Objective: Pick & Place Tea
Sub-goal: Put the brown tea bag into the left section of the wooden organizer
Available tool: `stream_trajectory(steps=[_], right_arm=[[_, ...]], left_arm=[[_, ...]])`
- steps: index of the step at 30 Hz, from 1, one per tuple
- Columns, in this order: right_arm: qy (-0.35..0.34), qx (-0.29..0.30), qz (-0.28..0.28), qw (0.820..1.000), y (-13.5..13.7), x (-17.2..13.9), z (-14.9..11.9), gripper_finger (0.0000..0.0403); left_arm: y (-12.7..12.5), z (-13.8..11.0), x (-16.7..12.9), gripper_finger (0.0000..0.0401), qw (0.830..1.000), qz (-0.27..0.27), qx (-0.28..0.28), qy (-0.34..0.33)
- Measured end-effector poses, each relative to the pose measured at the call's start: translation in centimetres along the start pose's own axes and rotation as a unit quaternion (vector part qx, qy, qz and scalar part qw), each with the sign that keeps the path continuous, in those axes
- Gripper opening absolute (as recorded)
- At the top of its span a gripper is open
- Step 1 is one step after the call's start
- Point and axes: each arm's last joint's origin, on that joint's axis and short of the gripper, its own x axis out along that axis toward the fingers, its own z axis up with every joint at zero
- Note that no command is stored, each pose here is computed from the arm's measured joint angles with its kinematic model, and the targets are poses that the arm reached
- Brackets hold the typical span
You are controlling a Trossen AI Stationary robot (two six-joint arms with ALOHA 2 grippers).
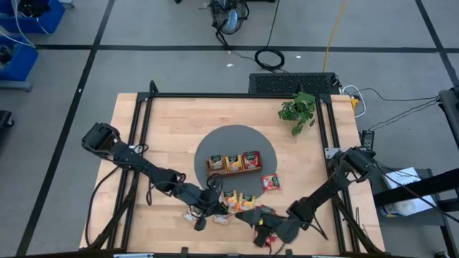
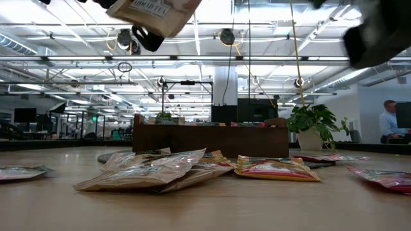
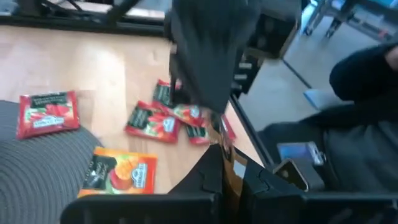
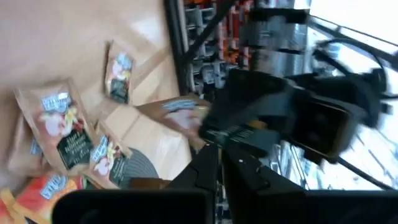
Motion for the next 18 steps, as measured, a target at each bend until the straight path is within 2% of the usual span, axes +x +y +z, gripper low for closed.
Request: stream_trajectory(steps=[4, 9, 13, 16, 18], right_arm=[[0.036, 0.088, -0.042, 0.995, -0.5, -1.4, 0.9, 0.0028], [0.046, 0.227, -0.073, 0.97, -1.2, -1.7, 0.9, 0.0048], [0.085, 0.273, -0.103, 0.953, -2.1, -0.9, 0.0, 0.0066], [0.159, 0.315, -0.147, 0.924, -3.2, -0.6, -1.0, 0.0076], [0.176, 0.342, -0.162, 0.909, -3.8, -0.7, -1.6, 0.0079]], left_arm=[[0.0, -0.2, 0.0, 0.0005, 1.0, 0.017, 0.013, 0.005], [-0.1, -0.4, -0.1, 0.0009, 0.995, 0.083, 0.053, 0.0], [-0.3, -0.5, -0.2, 0.0005, 0.986, 0.137, 0.091, -0.006], [-1.0, -0.7, -0.3, 0.0011, 0.98, 0.155, 0.122, -0.007], [-1.5, -0.9, -0.4, 0.0009, 0.974, 0.176, 0.14, -0.009]])
